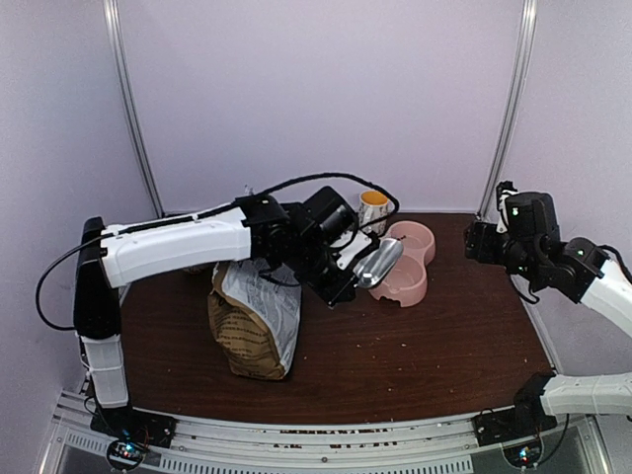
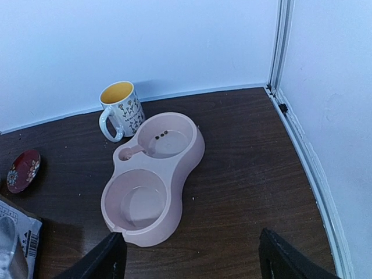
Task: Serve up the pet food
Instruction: Place the spatula at the center of the board.
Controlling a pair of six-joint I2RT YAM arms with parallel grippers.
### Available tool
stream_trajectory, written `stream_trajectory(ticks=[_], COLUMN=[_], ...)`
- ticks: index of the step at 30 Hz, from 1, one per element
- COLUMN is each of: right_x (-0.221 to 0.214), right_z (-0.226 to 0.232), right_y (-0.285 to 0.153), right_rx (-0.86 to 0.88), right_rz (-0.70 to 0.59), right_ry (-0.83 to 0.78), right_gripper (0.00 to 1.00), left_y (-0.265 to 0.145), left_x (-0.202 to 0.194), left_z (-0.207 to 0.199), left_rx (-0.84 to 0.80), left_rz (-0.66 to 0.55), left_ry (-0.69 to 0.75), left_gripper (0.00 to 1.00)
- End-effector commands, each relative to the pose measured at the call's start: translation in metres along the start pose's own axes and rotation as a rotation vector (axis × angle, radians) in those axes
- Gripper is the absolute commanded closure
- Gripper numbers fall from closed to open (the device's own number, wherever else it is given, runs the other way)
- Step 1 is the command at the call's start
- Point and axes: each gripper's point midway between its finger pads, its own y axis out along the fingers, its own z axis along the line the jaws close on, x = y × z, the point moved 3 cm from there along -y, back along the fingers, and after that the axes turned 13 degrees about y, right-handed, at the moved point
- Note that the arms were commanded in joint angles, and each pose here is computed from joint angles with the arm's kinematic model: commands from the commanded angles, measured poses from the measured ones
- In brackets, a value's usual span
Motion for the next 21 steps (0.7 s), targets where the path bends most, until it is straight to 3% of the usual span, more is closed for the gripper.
stream_trajectory(ticks=[1,9,21], right_x=[-0.015,-0.03,-0.044], right_z=[-0.009,-0.005,0.008], right_y=[0.002,0.011,0.029], right_rx=[0.0,0.023,0.041], right_rz=[0.023,0.072,0.131], right_ry=[0.05,0.057,0.054], right_gripper=[0.2,0.2,0.2], left_y=[0.039,0.104,0.144], left_x=[-0.008,-0.052,-0.078], left_z=[-0.013,-0.017,-0.03], left_rx=[-0.015,-0.056,-0.155], left_rz=[0.027,0.151,0.204], left_ry=[0.102,0.13,0.169], left_gripper=[1.0,1.0,1.0])
